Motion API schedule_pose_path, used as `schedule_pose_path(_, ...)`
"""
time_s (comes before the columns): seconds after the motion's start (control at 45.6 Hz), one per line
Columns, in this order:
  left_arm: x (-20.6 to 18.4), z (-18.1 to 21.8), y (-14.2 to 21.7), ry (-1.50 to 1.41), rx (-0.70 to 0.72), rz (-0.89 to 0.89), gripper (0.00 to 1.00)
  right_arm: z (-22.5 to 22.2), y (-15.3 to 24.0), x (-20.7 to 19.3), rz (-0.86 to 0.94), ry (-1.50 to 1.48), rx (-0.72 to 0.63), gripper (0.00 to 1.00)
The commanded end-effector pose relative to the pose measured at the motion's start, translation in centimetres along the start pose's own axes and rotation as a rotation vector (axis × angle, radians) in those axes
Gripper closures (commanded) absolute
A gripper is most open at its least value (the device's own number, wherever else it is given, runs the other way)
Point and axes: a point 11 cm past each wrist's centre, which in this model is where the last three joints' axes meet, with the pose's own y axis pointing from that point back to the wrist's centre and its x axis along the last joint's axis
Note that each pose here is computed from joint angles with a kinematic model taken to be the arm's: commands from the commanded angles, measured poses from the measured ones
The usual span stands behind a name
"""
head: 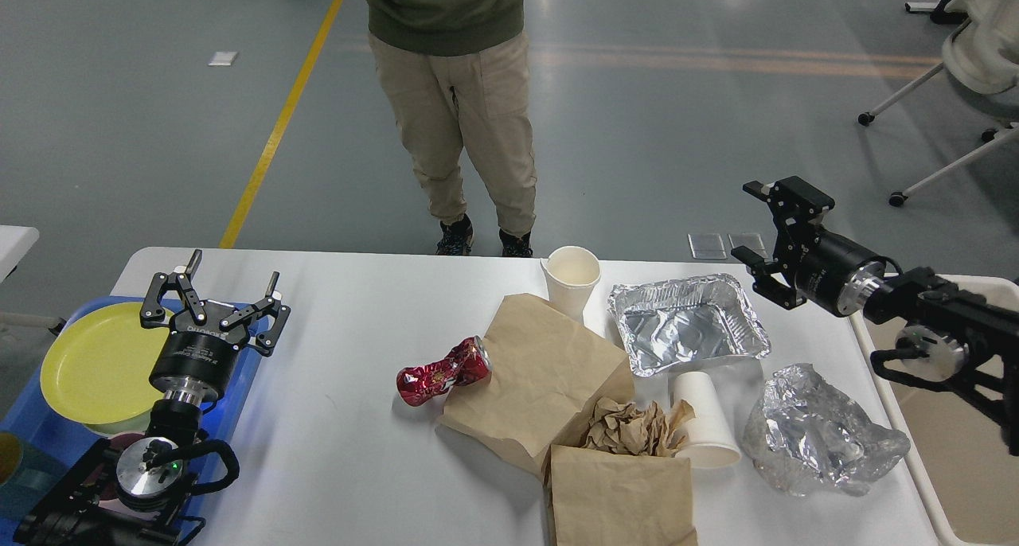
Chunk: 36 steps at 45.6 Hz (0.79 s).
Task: Tidy desktop
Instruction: 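Swing the right gripper over the upright brown paper bag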
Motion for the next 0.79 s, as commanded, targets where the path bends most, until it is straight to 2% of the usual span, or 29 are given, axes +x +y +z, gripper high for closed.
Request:
schedule_pose_path(0.0, 0.0, 0.0, 0.0, 0.0, 0.0, 0.0, 0.04, -1.8, 0.5, 1.5, -0.075, 0.373, -0.218, 0.0)
schedule_pose_path(0.11, 0.0, 0.0, 0.0, 0.0, 0.0, 0.0, 0.04, -3.9, 0.4, 1.6, -0.139, 0.613, -0.35, 0.0)
schedule_pose_path(0.219, 0.0, 0.0, 0.0, 0.0, 0.0, 0.0, 0.04, -5.6, 1.0, 1.1, -0.228, 0.65, -0.437, 0.0)
schedule_pose_path(0.395, 0.0, 0.0, 0.0, 0.0, 0.0, 0.0, 0.04, -10.3, 1.8, -2.5, -0.464, 0.705, -0.596, 0.0)
schedule_pose_path(0.636, 0.0, 0.0, 0.0, 0.0, 0.0, 0.0, 0.04, -13.8, 5.1, -5.6, -0.482, 0.909, -0.925, 0.0)
schedule_pose_path(0.768, 0.0, 0.0, 0.0, 0.0, 0.0, 0.0, 0.04, -15.6, 7.6, -9.3, -0.6, 0.974, -0.97, 0.0)
